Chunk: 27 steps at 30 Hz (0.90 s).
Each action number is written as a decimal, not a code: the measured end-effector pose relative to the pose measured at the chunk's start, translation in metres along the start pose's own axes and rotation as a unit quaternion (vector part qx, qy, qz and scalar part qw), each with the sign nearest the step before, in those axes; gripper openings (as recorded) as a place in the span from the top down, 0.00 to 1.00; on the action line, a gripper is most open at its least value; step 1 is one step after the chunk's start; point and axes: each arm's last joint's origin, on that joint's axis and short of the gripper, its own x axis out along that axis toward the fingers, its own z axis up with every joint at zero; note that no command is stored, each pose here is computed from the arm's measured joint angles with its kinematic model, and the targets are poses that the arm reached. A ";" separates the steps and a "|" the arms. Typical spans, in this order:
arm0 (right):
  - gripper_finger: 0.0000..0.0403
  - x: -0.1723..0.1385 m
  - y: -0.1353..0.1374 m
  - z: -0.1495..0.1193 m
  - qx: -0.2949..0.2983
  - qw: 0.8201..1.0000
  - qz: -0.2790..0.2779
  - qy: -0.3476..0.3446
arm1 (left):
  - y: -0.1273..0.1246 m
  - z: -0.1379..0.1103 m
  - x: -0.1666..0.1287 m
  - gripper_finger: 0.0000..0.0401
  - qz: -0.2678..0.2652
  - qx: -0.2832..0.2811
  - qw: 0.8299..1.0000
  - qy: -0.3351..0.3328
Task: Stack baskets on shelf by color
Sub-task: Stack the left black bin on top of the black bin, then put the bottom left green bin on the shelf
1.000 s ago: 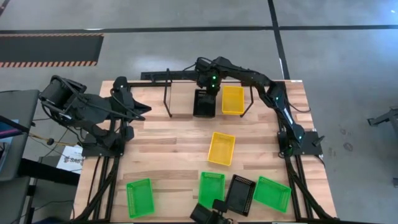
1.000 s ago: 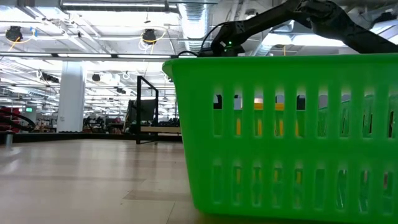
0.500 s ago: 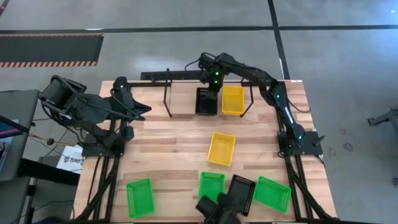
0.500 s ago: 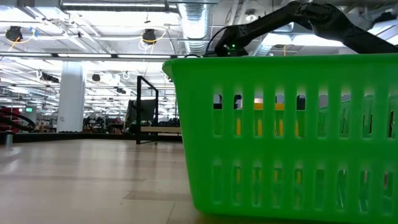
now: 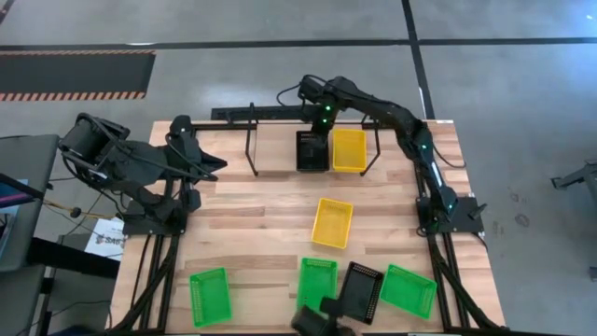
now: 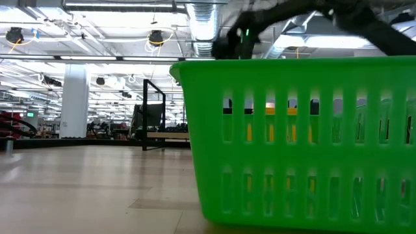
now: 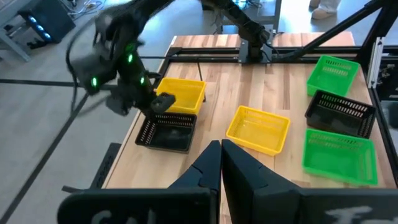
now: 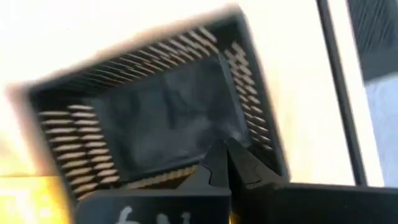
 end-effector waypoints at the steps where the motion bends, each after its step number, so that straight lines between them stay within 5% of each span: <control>1: 1.00 -0.014 0.009 0.001 -0.010 1.000 -0.001 -0.020 | 0.000 0.000 0.000 1.00 0.000 0.000 1.000 0.000; 7: 1.00 -0.124 0.082 -0.013 -0.083 0.982 -0.009 -0.170 | -0.008 0.000 0.011 1.00 -0.019 0.001 1.000 0.024; 16: 0.98 -0.284 0.164 -0.109 -0.155 0.901 0.032 -0.404 | -0.037 -0.037 0.077 1.00 -0.013 -0.027 0.982 0.185; 21: 0.99 -0.328 0.179 -0.162 -0.183 0.860 0.064 -0.471 | -0.055 -0.082 0.115 1.00 0.002 -0.053 0.950 0.309; 27: 0.98 -0.346 0.181 -0.194 -0.182 0.850 0.093 -0.486 | -0.062 -0.138 0.129 1.00 0.015 -0.093 0.911 0.403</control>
